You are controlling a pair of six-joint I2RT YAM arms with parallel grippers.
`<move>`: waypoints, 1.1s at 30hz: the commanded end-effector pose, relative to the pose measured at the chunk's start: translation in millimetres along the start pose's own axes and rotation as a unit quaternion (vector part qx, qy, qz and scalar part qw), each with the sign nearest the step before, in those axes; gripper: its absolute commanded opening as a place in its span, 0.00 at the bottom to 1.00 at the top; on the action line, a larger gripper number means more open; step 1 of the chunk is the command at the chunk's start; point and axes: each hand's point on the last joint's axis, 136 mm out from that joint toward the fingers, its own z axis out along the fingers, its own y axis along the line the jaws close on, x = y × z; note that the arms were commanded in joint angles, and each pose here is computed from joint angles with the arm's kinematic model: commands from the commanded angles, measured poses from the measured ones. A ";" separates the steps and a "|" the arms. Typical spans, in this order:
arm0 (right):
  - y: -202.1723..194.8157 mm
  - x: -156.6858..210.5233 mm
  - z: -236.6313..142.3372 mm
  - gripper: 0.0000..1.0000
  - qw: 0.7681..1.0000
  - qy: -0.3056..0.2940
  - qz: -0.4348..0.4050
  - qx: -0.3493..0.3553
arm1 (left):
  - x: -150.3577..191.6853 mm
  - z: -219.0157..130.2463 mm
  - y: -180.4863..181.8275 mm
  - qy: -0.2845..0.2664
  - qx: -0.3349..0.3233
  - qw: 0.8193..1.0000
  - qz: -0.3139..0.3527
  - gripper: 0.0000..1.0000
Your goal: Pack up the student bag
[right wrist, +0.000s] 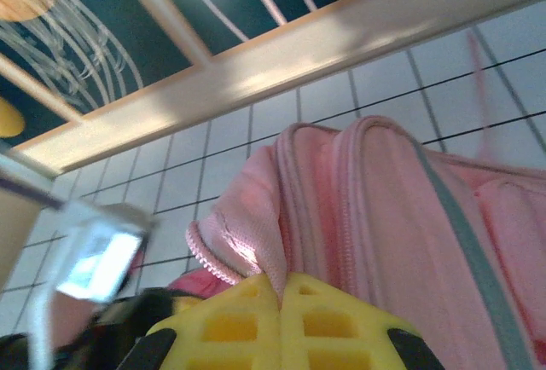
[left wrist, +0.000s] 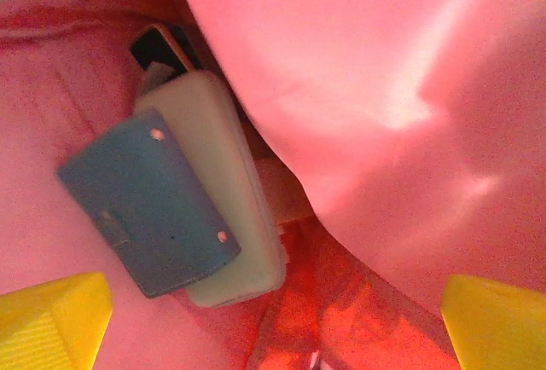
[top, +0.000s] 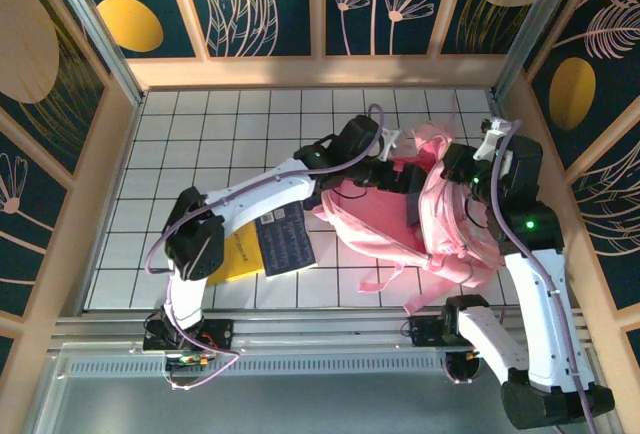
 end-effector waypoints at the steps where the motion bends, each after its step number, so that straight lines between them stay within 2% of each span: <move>1: -28.5 -30.5 -22.9 0.00 0.993 -0.064 -0.003 0.095 | -15.2 -36.0 4.9 -0.037 -0.025 0.999 0.022 0.99; 8: -32.3 -59.9 -34.3 0.00 0.987 -0.096 -0.009 0.132 | -42.3 -103.5 -0.6 -0.098 -0.036 0.994 0.035 0.99; 13: -30.3 -94.1 -57.5 0.00 0.976 -0.152 -0.022 0.152 | -56.9 -142.4 -5.0 -0.138 -0.048 0.988 0.046 0.99; 18: -29.1 -121.5 -72.5 0.00 0.965 -0.188 -0.048 0.178 | -65.2 -168.7 -0.1 -0.171 -0.073 0.981 0.047 0.99; 22: -24.6 -134.8 -77.0 0.00 0.959 -0.204 -0.072 0.185 | -64.3 -176.2 6.0 -0.176 -0.083 0.980 0.045 0.98; 28: -21.1 -123.9 -56.4 0.00 0.965 -0.177 -0.093 0.169 | -62.6 -184.6 27.8 -0.188 -0.125 0.974 0.033 0.99; 33: -36.2 -96.3 -40.4 0.00 0.969 -0.144 -0.081 0.181 | -65.1 -196.4 67.2 -0.196 -0.166 0.966 -0.012 0.99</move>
